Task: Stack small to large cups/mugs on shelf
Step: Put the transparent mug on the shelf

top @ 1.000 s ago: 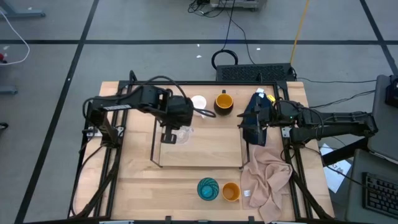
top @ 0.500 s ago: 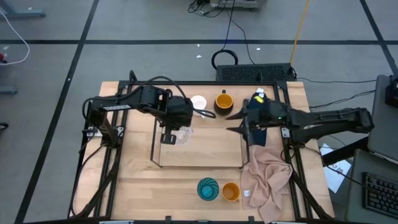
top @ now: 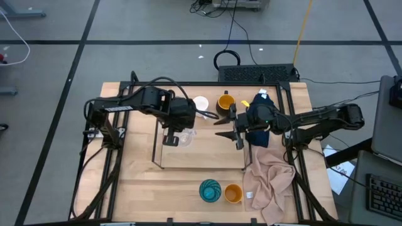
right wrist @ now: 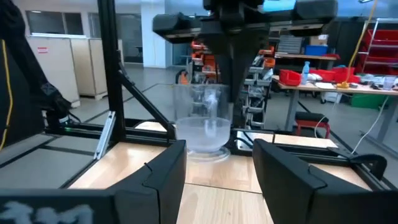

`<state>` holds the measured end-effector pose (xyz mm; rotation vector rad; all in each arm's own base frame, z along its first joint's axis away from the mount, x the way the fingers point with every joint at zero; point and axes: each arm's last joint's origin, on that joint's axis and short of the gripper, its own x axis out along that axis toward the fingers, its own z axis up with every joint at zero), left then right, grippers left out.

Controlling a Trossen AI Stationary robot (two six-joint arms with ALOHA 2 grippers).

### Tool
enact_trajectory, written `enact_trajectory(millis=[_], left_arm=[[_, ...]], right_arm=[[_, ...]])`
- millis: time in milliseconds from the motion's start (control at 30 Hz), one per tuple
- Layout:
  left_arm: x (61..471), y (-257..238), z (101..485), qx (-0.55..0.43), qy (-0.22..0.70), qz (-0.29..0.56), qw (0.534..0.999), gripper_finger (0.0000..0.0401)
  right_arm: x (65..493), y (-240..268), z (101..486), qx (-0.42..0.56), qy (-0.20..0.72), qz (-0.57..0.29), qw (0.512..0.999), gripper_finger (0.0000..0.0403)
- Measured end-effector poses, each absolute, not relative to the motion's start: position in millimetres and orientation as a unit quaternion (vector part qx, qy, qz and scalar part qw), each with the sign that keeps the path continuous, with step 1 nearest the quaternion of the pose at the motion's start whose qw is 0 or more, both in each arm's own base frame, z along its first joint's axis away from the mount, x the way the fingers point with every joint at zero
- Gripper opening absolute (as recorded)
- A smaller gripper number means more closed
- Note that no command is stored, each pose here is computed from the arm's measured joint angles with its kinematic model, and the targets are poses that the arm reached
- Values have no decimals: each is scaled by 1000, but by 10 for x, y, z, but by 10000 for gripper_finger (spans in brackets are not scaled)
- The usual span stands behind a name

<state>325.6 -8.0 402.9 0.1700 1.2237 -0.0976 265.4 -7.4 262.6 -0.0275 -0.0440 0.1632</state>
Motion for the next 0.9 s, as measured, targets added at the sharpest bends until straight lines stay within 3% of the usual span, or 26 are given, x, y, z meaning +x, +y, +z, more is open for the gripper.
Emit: enact_trajectory(millis=[900], left_arm=[[3609,72,3801,106,560,-71,818,0]], right_arm=[[2849,-89,2403,-3,7,81,997,176]])
